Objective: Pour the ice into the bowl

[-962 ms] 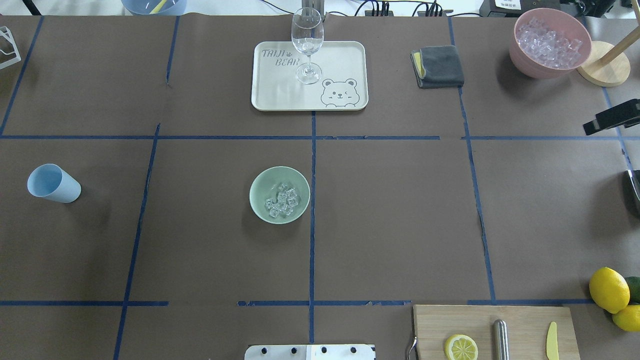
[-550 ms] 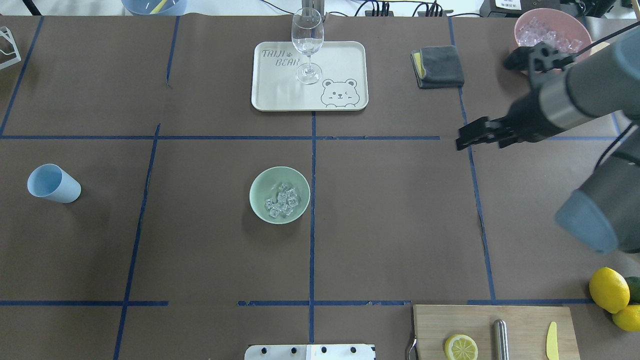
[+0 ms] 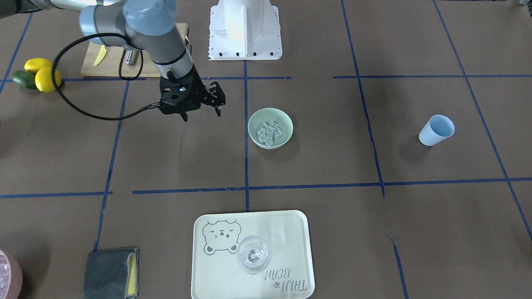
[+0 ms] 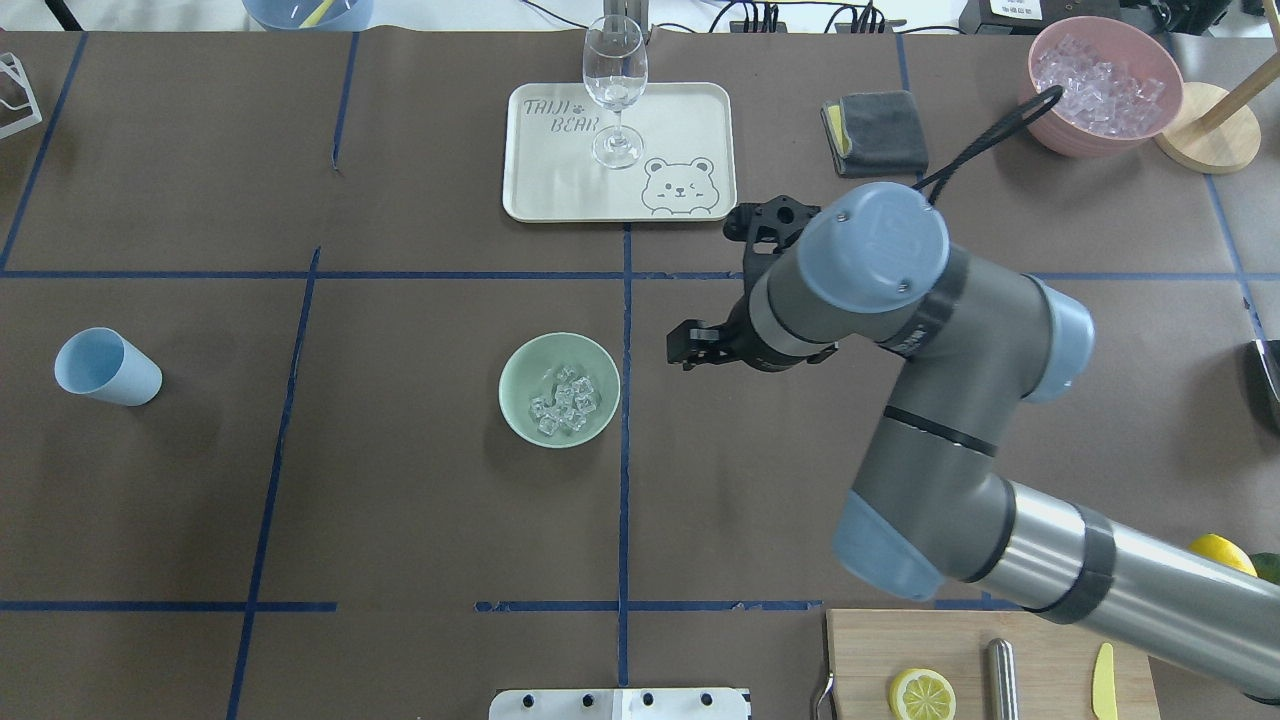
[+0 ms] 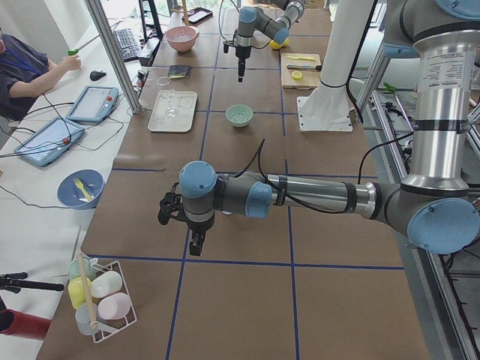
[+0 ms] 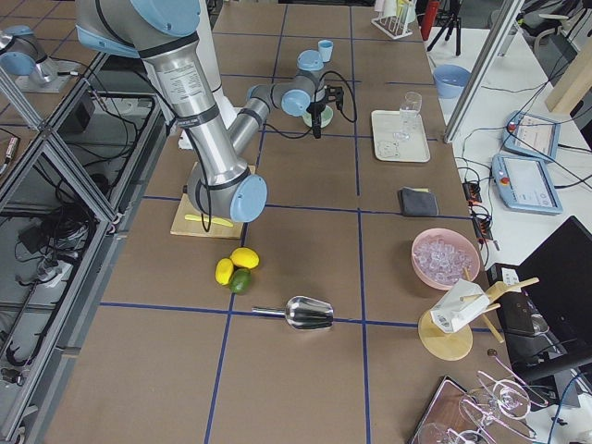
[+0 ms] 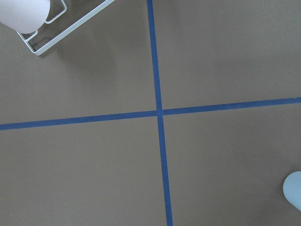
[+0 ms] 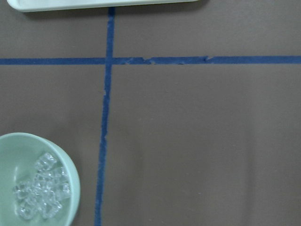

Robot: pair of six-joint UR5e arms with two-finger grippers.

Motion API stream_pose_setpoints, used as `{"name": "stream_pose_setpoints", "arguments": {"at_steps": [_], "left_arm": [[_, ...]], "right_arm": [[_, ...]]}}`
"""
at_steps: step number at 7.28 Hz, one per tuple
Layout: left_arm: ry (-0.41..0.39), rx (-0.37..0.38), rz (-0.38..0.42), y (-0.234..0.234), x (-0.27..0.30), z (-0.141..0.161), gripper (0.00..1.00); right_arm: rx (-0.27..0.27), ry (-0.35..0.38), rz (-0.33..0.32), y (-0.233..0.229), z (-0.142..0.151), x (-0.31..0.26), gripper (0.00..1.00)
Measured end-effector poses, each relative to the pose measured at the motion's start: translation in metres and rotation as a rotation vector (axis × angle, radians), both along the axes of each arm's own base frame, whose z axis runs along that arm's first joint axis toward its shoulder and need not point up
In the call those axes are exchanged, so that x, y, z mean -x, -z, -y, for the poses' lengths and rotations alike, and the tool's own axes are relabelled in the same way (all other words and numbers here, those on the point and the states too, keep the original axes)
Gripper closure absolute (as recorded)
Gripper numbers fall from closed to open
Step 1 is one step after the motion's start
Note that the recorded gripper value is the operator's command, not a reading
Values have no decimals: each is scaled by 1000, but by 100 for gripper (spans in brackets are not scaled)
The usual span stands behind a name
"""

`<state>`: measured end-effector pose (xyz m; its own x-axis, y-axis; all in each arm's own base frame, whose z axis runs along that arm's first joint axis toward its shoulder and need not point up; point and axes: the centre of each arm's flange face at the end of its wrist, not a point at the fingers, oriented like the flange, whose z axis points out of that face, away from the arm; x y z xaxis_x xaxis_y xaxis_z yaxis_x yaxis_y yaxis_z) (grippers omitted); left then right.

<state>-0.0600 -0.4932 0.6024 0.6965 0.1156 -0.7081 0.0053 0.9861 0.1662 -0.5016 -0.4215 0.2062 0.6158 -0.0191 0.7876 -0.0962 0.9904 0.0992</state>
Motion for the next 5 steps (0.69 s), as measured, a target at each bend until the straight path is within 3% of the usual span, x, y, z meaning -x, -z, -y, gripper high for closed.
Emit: {"name": "stream_pose_setpoints", "arguments": {"at_steps": [3, 4, 5], "left_arm": [[-2, -10, -1, 4, -1, 0, 0], [-2, -12, -1, 5, -1, 0, 0], [-2, -14, -1, 5, -1, 1, 0]], "right_arm": [[41, -55, -75, 49, 11, 88, 4], [49, -62, -99, 52, 17, 106, 8], [55, -60, -117, 48, 17, 117, 19]]}}
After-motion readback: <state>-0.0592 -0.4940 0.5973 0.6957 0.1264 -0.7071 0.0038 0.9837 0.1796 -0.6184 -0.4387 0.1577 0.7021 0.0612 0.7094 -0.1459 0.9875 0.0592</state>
